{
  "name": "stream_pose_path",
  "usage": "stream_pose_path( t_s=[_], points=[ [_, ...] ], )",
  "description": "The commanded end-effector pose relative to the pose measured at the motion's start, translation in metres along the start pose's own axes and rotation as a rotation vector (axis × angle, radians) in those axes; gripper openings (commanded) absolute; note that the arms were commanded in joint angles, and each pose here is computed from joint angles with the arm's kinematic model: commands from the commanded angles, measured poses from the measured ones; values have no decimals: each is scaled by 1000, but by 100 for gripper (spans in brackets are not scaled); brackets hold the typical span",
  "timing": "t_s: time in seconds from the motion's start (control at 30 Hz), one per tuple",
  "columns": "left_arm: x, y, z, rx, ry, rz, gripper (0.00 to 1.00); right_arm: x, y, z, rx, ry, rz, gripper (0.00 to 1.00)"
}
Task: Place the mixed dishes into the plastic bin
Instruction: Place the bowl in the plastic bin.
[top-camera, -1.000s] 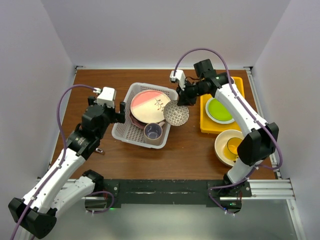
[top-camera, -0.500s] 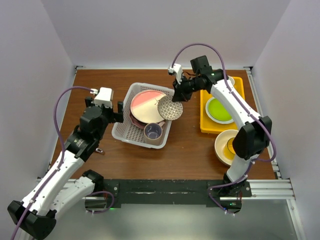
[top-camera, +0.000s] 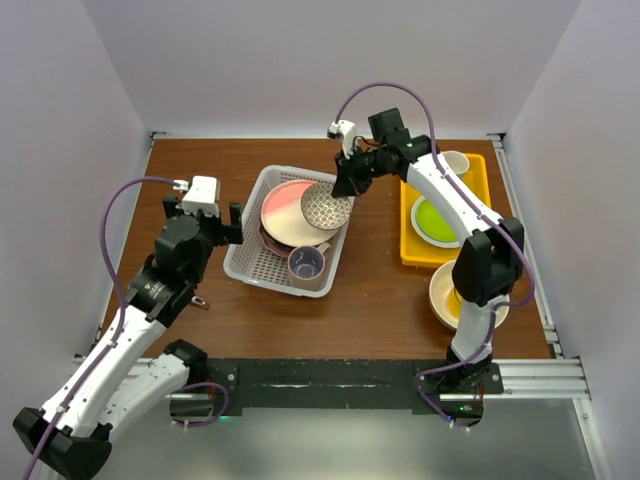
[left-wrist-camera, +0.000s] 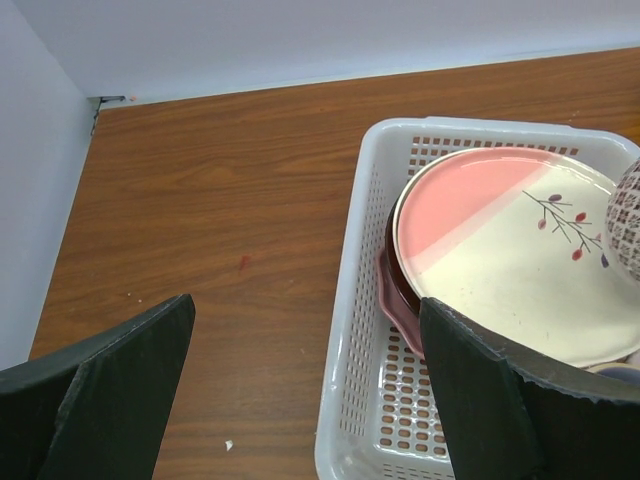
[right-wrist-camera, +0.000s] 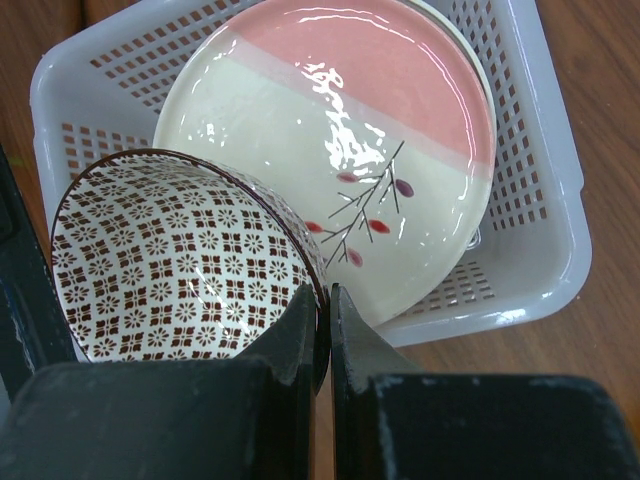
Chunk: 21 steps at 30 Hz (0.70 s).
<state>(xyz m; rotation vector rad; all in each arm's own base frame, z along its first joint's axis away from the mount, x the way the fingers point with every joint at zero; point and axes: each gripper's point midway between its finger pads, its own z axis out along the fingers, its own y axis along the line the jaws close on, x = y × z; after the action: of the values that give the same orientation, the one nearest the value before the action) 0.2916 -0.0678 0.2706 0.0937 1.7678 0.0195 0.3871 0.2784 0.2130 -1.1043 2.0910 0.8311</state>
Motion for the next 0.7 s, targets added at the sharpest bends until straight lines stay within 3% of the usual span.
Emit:
stream_pose_path(
  t_s=[0.0,0.67],
  points=[
    [-13,9,-2,-45,-63,-45,100,-46,5,-5,21,-130,13,0],
    [-13,10,-2,-50,-64,-44,100,-46,-12,38,188,-112,123,0]
  ],
)
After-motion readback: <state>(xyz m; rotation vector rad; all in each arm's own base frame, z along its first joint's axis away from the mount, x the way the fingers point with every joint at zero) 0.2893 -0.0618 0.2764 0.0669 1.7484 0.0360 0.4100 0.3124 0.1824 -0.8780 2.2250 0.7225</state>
